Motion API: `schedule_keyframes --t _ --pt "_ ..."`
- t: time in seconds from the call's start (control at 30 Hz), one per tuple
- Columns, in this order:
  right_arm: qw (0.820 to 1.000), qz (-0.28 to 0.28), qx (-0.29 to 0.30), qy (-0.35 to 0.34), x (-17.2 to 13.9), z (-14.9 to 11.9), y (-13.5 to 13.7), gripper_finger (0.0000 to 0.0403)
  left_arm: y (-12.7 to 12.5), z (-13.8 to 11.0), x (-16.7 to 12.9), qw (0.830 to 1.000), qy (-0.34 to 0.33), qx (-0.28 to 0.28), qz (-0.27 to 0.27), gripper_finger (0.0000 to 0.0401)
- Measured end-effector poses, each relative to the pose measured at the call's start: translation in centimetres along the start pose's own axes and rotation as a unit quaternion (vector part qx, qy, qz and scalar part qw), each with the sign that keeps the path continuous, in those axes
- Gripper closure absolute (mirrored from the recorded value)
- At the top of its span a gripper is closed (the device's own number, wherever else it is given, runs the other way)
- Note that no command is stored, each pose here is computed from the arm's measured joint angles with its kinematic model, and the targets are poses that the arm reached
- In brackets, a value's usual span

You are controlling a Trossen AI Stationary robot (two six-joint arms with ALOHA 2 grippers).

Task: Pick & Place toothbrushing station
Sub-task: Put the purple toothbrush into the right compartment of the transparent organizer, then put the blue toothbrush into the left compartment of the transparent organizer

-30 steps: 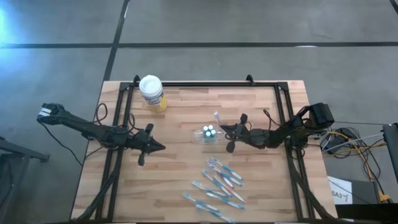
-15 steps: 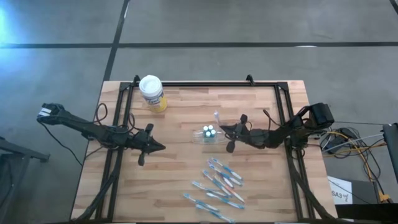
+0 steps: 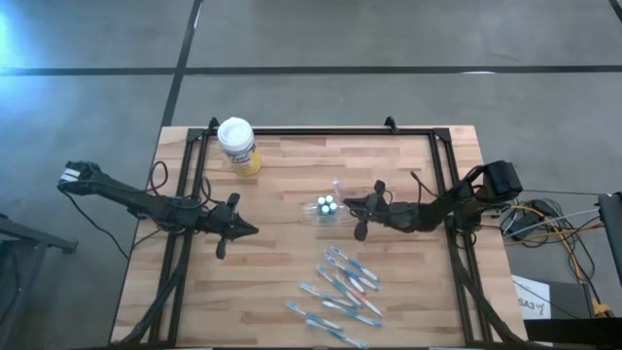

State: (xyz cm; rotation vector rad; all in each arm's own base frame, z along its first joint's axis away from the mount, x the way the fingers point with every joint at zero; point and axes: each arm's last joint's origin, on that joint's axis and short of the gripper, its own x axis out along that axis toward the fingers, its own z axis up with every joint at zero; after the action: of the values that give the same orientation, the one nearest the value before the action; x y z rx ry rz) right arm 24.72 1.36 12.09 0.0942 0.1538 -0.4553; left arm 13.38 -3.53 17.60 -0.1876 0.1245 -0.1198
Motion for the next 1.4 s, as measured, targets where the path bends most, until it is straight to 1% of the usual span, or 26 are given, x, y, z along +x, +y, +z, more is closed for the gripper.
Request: schedule_keyframes --t 0.07,0.23,0.4,0.5,0.63,0.7,0.8,0.9,1.03,1.1,1.17,1.3,1.4 --pt "1.000 0.000 0.011 0.000 0.0 0.0 0.0 0.0347 0.0 0.0 0.0 1.000 0.000 0.000 0.000 0.0393" --pt "1.000 -0.001 0.014 0.000 0.0 0.0 0.0 0.0296 0.0 0.0 0.0 1.000 0.000 -0.001 0.000 0.0384" --pt "1.000 -0.006 0.010 -0.015 -0.1 0.5 0.0 0.0268 0.0 0.0 0.0 1.000 0.000 -0.003 0.000 0.0388" --pt "0.999 0.008 0.017 -0.047 -0.5 2.0 0.5 0.0260 0.0 0.0 0.0 1.000 0.000 -0.004 0.000 0.0392" --pt "0.993 0.048 0.019 -0.105 -1.9 5.2 2.0 0.0257 0.0 0.0 0.0 1.000 0.000 -0.010 0.000 0.0392" --pt "0.989 0.072 0.011 -0.127 -2.9 7.1 3.0 0.0261 0.0 0.0 0.0 1.000 -0.002 -0.012 0.000 0.0389" --pt "0.988 0.102 -0.018 -0.118 -4.6 9.7 4.6 0.0269 0.0 0.1 0.0 1.000 -0.003 -0.020 -0.001 0.0384" --pt "0.991 0.109 -0.048 -0.054 -6.2 11.9 5.9 0.0282 0.0 0.1 0.0 1.000 -0.003 -0.028 -0.001 0.0384" --pt "0.991 0.094 -0.074 0.053 -8.1 14.5 7.2 0.0307 0.0 0.1 0.0 1.000 -0.003 -0.025 -0.001 0.0389" --pt "0.987 0.096 -0.090 0.089 -8.9 15.3 8.1 0.0324 0.0 0.1 0.0 1.000 -0.003 -0.020 -0.001 0.0394" --pt "0.984 0.104 -0.102 0.106 -9.5 15.9 9.2 0.0342 0.0 0.1 0.0 1.000 -0.003 -0.014 -0.001 0.0396" --pt "0.980 0.128 -0.115 0.105 -10.3 16.7 11.4 0.0381 0.0 0.1 0.0 1.000 -0.003 -0.013 -0.001 0.0397" --pt "0.976 0.142 -0.125 0.107 -10.5 16.7 12.9 0.0392 0.0 0.0 0.0 1.000 -0.003 -0.013 -0.002 0.0395"
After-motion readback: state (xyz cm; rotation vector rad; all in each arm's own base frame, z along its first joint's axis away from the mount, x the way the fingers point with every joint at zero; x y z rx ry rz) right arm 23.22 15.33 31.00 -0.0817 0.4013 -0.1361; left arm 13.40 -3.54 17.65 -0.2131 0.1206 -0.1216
